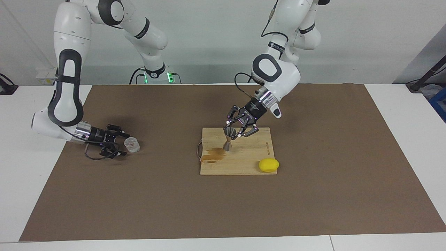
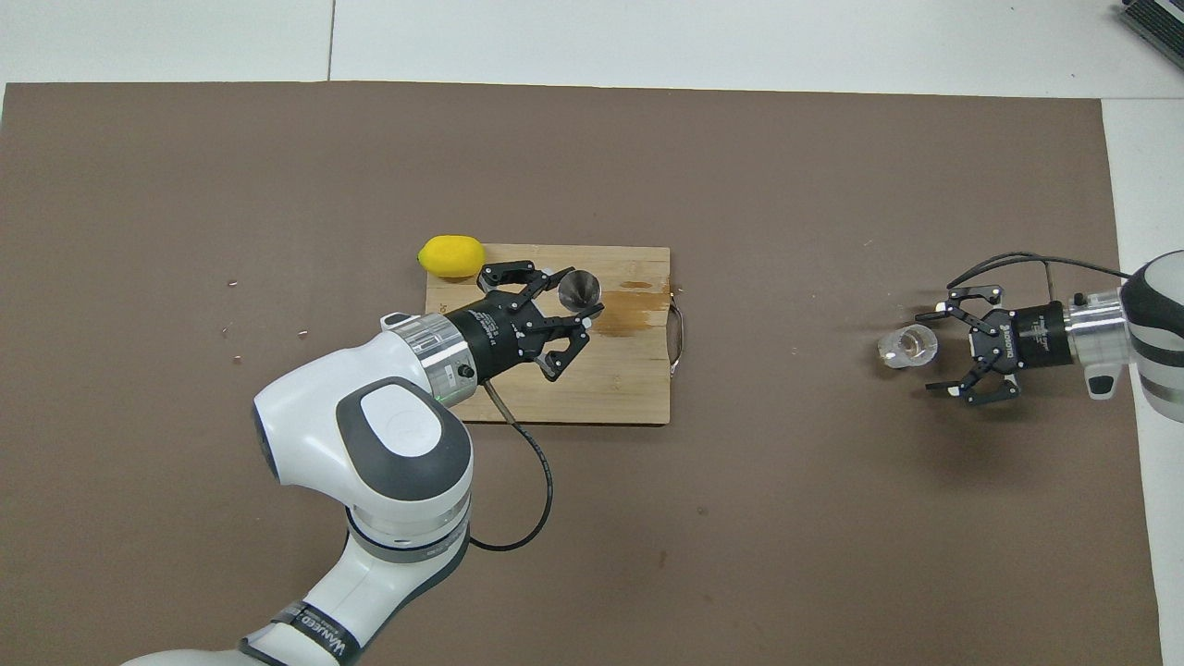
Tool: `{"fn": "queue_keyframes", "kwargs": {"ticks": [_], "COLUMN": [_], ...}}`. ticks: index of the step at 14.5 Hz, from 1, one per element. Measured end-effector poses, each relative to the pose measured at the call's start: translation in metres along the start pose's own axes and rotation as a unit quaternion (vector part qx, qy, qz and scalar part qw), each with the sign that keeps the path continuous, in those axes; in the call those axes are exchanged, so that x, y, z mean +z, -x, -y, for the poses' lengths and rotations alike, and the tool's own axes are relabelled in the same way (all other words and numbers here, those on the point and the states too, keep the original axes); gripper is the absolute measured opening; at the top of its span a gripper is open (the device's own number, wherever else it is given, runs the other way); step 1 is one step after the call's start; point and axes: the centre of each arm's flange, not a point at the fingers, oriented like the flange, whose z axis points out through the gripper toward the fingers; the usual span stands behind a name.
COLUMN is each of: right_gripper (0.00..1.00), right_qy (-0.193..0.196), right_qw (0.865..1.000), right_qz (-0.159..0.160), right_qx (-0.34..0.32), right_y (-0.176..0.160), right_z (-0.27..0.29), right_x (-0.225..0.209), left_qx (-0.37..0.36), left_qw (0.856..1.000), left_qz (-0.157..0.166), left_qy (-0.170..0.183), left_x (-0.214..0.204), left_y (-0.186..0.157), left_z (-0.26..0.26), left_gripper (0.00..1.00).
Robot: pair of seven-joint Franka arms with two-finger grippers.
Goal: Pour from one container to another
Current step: 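Carry the metal cup over the board while the right gripper grasps the glass, then set the cup on the board while the right gripper lifts the glass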
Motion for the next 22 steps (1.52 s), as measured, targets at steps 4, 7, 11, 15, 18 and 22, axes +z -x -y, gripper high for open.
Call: {"fn": "queue_keyframes", "kwargs": {"ticks": [4, 7, 11, 15, 18, 22], "right_gripper": [0.99, 0.97, 0.96, 0.96, 0.95, 0.89], "right_qy": [-0.005, -0.006, -0.005, 0.001, -0.003, -0.001], "right_qw": [1.0, 1.0, 1.0, 1.0, 1.0, 1.0], "right_qz": [0.006, 0.005, 0.006, 0.006, 0.011, 0.012], "right_qx": [0.001, 0.002, 0.0, -0.002, 0.001, -0.001], "right_y": [0.002, 0.002, 0.005, 0.009, 0.011, 0.015], "right_z": [-0.001, -0.001, 0.0, 0.002, 0.003, 0.005], "right_x": [0.002, 0.002, 0.005, 0.011, 0.013, 0.017], "left_qx": [-0.004, -0.004, -0.003, -0.002, 0.004, 0.026], "left_qw": [1.0, 1.0, 1.0, 1.0, 1.0, 0.999], "left_qz": [-0.002, -0.005, -0.01, -0.01, -0.012, -0.018], "left_qy": [0.0, 0.001, 0.003, 0.003, 0.003, 0.002], "left_x": [0.031, 0.049, 0.058, 0.058, 0.059, 0.058], "left_y": [0.002, 0.001, -0.003, -0.003, -0.002, 0.0], "left_z": [0.003, 0.003, 0.005, 0.006, 0.006, 0.004], "left_gripper": [0.5, 0.5, 0.5, 0.5, 0.5, 0.5]}}
